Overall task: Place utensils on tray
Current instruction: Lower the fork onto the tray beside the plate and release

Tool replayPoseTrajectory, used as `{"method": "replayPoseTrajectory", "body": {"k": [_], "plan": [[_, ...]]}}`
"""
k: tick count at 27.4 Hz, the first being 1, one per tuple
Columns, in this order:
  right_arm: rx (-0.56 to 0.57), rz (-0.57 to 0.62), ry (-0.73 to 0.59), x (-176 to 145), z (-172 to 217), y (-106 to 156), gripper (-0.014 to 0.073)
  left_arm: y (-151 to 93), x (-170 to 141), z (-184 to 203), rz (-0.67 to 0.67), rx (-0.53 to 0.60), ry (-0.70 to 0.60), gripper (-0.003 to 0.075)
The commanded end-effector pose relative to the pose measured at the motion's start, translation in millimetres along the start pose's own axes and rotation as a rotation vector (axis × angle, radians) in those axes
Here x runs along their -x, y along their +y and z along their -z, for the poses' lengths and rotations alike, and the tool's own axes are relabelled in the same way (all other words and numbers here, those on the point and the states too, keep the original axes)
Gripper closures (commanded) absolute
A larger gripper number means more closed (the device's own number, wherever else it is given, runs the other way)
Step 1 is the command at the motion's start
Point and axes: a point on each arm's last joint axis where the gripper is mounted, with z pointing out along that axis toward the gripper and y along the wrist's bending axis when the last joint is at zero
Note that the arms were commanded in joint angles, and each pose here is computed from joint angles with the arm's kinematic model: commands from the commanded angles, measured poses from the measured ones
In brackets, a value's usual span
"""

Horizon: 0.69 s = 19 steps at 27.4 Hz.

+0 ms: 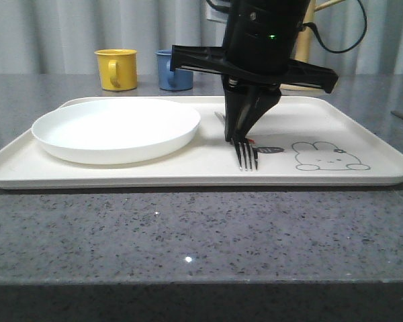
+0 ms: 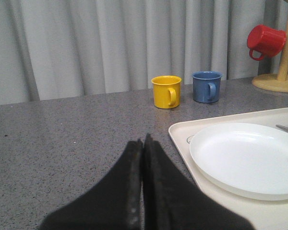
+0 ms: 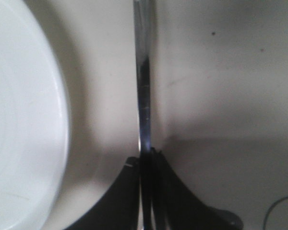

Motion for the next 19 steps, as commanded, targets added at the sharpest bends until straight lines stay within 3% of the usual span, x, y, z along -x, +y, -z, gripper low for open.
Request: {"method": "replayPoseTrajectory", "body": {"k": [1,8,12,19], "plan": [[0.060,0.001,-0.086,8.4,24.8,7.0,0.0428,2.4,15.6,0.9,0.018,0.018,-0.096,0.0738],[0.075,0.002,-0.109,12.0,33.7,9.8,0.0295,2.4,15.6,0.9,0.018,0.018,-0.096,0.0738],[0.072,0.019,-0.144,14.7,48.9,9.5,0.0286,2.4,15.6,0.9,0.018,0.018,-0.096,0.0738],[-0.043,0.091,-0.172,18.6,87.3,-12.5,0.0286,2.4,15.6,0.9,0.018,0.018,-0.096,0.0738]]}}
